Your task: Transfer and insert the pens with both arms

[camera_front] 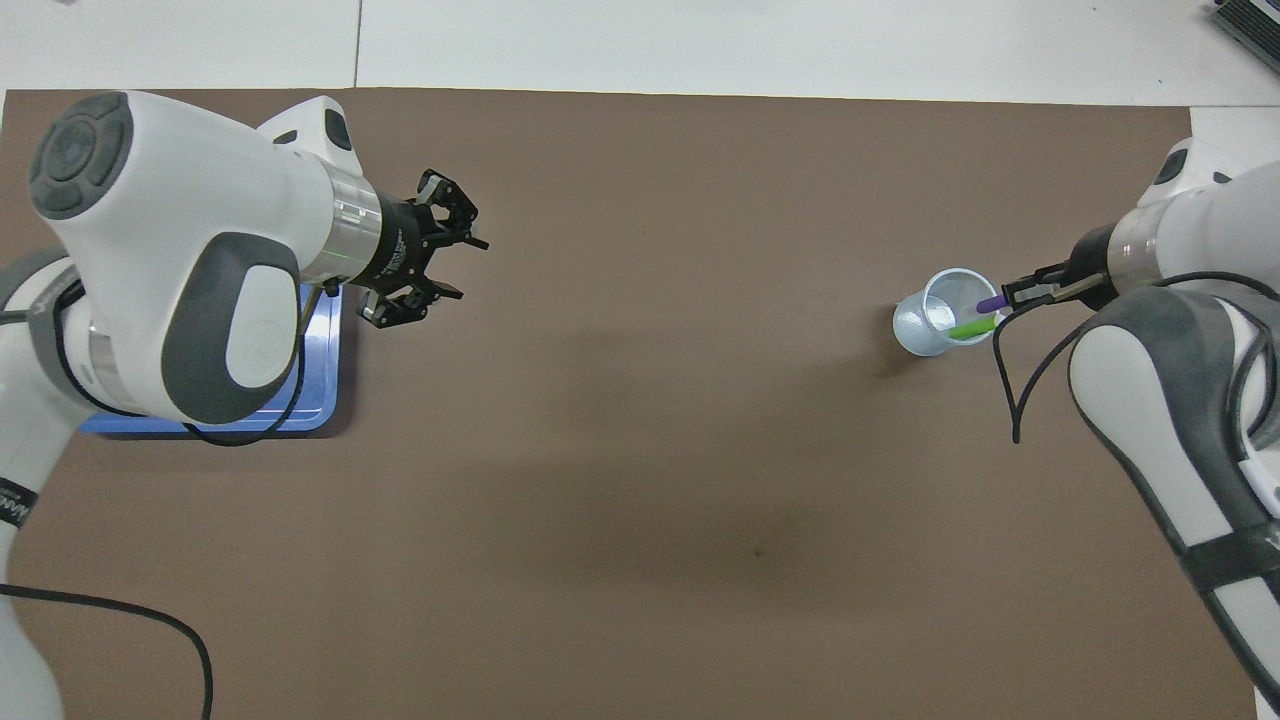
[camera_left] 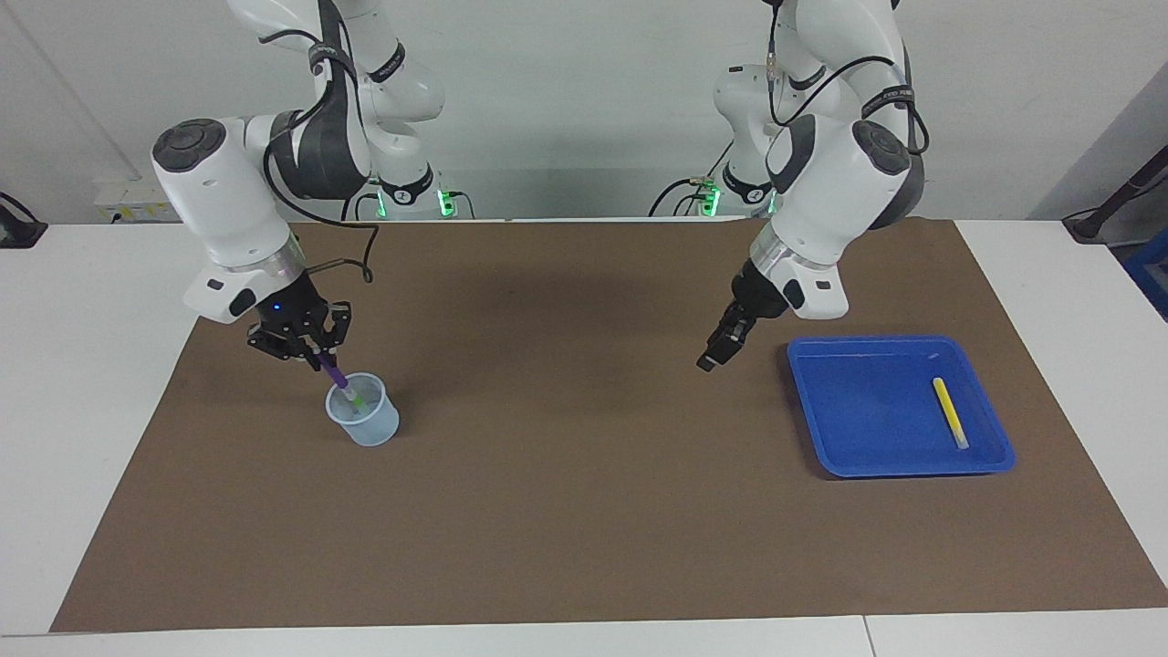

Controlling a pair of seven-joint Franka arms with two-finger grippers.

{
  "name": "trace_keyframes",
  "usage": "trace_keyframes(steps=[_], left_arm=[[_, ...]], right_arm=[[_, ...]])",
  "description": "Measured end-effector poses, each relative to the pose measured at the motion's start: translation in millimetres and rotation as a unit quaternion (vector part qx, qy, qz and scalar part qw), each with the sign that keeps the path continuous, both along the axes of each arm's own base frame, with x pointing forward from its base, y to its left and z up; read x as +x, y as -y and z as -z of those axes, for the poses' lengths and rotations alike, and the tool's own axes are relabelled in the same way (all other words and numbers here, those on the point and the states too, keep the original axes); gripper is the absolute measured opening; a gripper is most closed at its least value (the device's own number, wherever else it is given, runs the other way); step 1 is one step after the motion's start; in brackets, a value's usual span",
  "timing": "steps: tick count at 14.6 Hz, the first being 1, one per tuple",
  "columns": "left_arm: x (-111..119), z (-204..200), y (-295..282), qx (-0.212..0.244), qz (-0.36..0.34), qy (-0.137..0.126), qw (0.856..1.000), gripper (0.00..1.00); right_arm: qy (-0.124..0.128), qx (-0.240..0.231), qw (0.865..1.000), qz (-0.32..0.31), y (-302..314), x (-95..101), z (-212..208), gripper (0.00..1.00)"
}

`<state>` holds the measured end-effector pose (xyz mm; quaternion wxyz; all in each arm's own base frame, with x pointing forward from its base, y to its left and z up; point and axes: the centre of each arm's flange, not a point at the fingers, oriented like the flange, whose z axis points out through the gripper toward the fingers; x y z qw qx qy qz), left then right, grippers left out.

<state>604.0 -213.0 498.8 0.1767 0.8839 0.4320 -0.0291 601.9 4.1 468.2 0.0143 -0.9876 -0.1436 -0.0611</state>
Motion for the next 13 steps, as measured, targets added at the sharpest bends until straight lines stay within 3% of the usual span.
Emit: trace_keyframes(steps=[4,6,8,12,13], left_arm=[[13.5,7.1,-56.0,0.018,0.066,0.028,0.997,0.56],[16.6,14.8,-82.5,0.042,0.093,0.035,0.994,0.74],[21.2,18.8,-115.4,0.068,0.116,0.044,0.99,0.99],[26.6,20.4,-188.6,0.12,0.225,0.078,0.964,1.0],[25.4,23.8,-209.7,0.138,0.264,0.081,0.951,1.0]], right_arm=[[0.0,0.004,1.0,0.023,-5.2,4.3,25.1,0.2],[0.002,0.005,1.0,0.03,-6.8,5.6,41.6,0.37],[0.001,0.005,1.0,0.03,-7.0,6.6,45.7,0.59],[-0.007,0.005,0.999,0.031,-4.7,9.4,12.8,1.0],[-0.012,0.005,0.999,0.033,-1.6,9.7,-4.8,1.0]])
